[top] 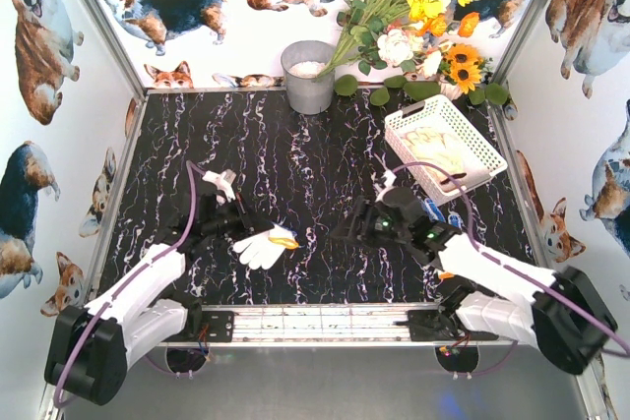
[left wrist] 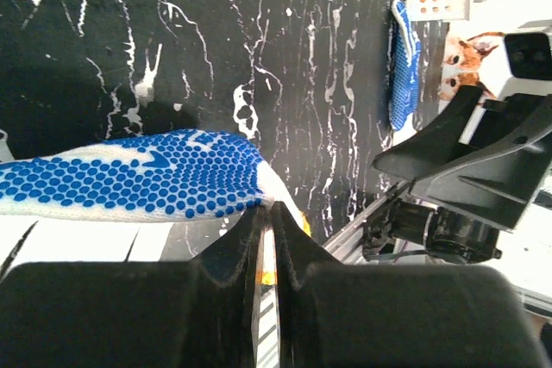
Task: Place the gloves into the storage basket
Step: Adjust the glove at the center of the board.
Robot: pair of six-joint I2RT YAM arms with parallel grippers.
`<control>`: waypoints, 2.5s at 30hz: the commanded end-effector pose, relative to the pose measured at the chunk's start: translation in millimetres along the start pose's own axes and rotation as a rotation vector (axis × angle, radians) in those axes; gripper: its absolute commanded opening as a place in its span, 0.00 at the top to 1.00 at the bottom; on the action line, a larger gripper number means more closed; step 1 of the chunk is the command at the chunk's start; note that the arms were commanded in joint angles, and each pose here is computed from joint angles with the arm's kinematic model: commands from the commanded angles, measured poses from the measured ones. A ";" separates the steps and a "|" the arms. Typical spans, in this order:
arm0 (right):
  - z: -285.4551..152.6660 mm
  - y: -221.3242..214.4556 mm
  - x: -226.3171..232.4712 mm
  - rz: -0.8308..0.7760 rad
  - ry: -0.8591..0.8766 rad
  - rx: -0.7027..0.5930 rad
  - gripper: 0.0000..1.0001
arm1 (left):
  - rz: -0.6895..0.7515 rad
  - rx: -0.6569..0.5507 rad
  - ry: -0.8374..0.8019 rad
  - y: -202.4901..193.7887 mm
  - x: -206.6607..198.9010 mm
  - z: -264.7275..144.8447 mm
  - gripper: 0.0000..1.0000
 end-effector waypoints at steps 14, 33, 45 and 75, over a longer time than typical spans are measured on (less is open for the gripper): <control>-7.3 25.7 73.4 0.087 0.181 -0.192 0.40 | 0.020 -0.230 -0.170 97.5 -85.8 -10.1 1.00; -63.6 53.7 6.0 -0.094 -0.221 -0.409 0.38 | -0.028 0.236 0.205 -66.0 41.1 5.0 0.71; -97.8 96.2 -80.0 -0.073 -0.625 -0.506 0.37 | 0.210 -0.017 0.312 25.9 11.5 -23.6 0.21; -79.0 98.1 -137.4 0.016 -0.927 -0.198 1.00 | 0.480 -0.105 0.634 89.6 35.5 -72.8 0.04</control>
Point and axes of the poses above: each gripper's point midway between its finger pads, its own z axis out along the fingers, its own x axis along the line the jaws close on, y = z × x, the point moved 1 cm from there along -z, back along the fingers, and after that the axes turned 12 degrees about z, right-handed, at the moved point
